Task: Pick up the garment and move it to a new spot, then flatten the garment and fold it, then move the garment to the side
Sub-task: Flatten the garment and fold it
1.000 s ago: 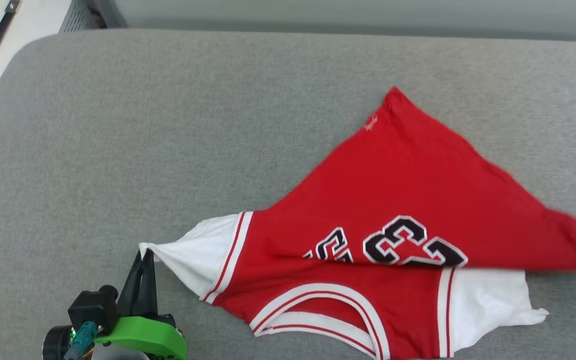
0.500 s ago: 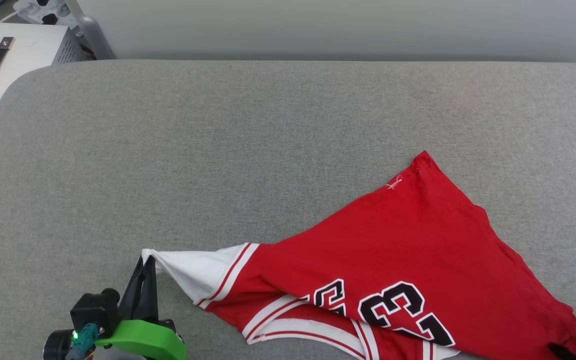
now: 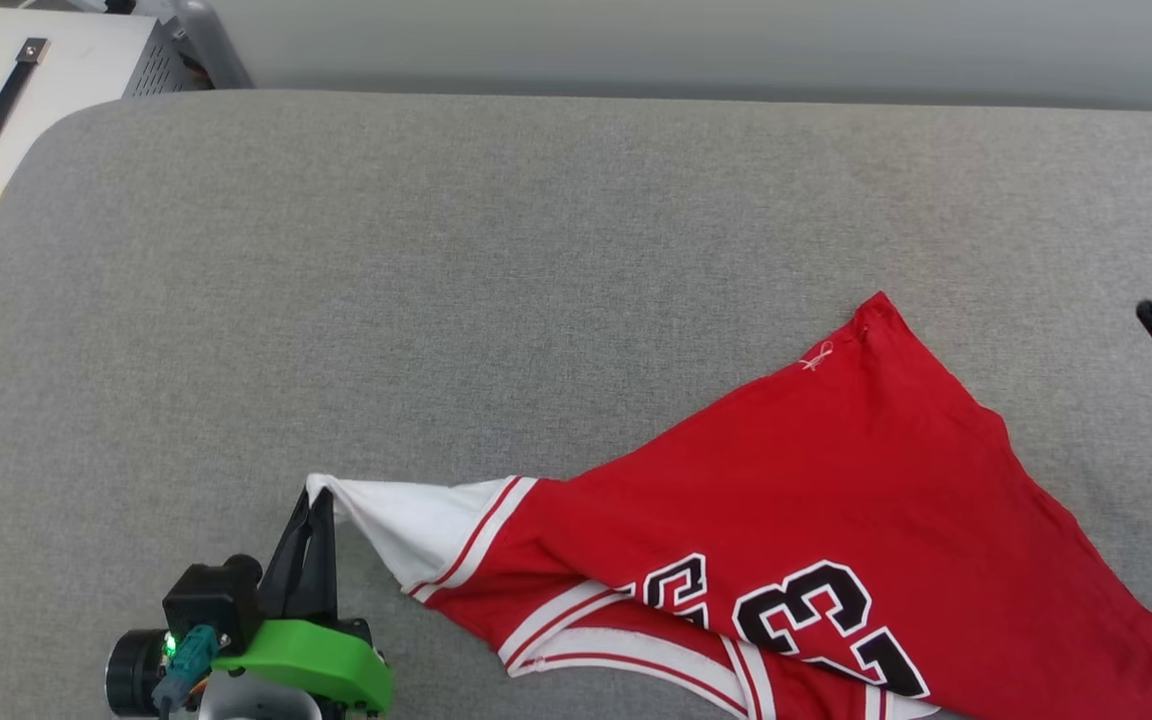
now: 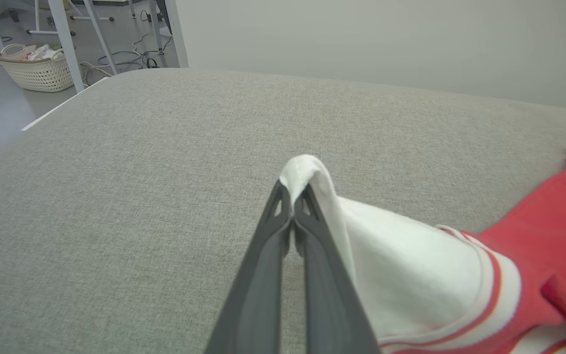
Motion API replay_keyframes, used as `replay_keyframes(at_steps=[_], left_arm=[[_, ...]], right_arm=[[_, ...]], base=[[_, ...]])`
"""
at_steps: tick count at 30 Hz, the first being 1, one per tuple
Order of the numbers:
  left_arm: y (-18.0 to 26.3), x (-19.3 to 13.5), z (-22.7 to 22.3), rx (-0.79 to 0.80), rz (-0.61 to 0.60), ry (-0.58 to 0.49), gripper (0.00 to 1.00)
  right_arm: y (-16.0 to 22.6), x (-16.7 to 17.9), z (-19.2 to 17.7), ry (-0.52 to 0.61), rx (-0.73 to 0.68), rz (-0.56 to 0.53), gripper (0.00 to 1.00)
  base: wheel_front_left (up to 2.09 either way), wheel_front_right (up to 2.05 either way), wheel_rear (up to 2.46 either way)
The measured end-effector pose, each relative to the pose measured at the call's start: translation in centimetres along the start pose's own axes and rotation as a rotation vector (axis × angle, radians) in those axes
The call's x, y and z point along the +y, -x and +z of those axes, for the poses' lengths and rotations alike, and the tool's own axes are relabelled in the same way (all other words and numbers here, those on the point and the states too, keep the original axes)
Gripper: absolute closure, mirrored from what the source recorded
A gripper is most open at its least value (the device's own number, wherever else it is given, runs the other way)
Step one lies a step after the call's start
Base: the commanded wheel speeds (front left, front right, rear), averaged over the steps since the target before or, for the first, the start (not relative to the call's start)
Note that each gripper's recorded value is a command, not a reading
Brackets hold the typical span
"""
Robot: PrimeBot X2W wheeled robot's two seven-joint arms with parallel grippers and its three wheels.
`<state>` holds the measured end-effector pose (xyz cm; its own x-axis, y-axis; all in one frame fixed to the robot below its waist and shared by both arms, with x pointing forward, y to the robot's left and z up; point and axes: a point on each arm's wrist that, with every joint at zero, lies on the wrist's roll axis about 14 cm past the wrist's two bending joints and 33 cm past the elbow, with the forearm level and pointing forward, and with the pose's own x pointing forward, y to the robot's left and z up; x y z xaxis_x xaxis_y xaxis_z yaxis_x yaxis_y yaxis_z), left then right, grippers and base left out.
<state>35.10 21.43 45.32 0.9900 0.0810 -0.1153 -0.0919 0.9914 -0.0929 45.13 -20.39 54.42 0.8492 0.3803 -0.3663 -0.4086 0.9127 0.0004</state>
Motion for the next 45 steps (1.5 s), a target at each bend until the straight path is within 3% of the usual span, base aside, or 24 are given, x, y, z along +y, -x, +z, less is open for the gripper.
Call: replay_keyframes(at_steps=[4, 7, 13, 21, 23, 28, 34, 35, 36, 37, 45], left_arm=[[-0.7, -0.2, 0.3, -0.008, -0.003, -0.007, 1.00], [-1.0, -0.3, 0.1, -0.005, -0.002, -0.010, 1.00], [-1.6, -0.4, -0.1, -0.001, 0.009, -0.011, 1.00], [-2.4, -0.5, -0.6, 0.010, 0.021, -0.020, 1.00], [-2.8, -0.4, -1.1, 0.021, 0.034, -0.015, 1.00], [-3.1, 0.1, -1.7, 0.038, 0.049, -0.019, 1.00], [-3.2, 0.4, -1.9, 0.045, 0.061, -0.025, 1.00], [-3.2, 0.4, -2.0, 0.045, 0.061, -0.024, 1.00], [-3.3, 0.4, -2.0, 0.046, 0.061, -0.024, 1.00], [-3.3, 0.4, -2.0, 0.047, 0.059, -0.022, 1.00], [-3.2, 0.6, -1.0, 0.016, 0.050, -0.025, 1.00]], right_arm=[[-3.0, 2.3, 2.0, 0.076, 0.043, 0.085, 0.00], [-5.1, 3.9, 1.1, 0.136, 0.170, 0.149, 0.00], [-8.4, 5.2, -2.9, 0.220, 0.483, 0.215, 0.00], [-12.1, 5.7, -7.2, 0.299, 0.690, 0.248, 0.00], [-13.5, 6.0, -10.3, 0.315, 0.766, 0.269, 0.00], [-14.9, 6.3, -13.1, 0.301, 0.804, 0.287, 0.00], [-15.7, 6.5, -13.9, 0.292, 0.796, 0.306, 0.00], [-15.8, 6.5, -13.7, 0.286, 0.779, 0.307, 0.58], [-15.9, 6.5, -13.7, 0.281, 0.766, 0.308, 0.93], [-15.9, 6.5, -13.6, 0.279, 0.752, 0.306, 1.00], [-15.6, 7.8, -10.5, 0.238, 0.573, 0.326, 1.00]], base=[[0.00, 0.00, 0.00], [0.00, 0.00, 0.00], [0.00, 0.00, 0.00], [0.00, 0.00, 0.00], [0.00, 0.00, 0.00], [0.00, 0.00, 0.00], [0.00, 0.00, 0.00], [0.00, 0.00, 0.00], [0.00, 0.00, 0.00], [0.00, 0.00, 0.00], [0.00, 0.00, 0.00]])
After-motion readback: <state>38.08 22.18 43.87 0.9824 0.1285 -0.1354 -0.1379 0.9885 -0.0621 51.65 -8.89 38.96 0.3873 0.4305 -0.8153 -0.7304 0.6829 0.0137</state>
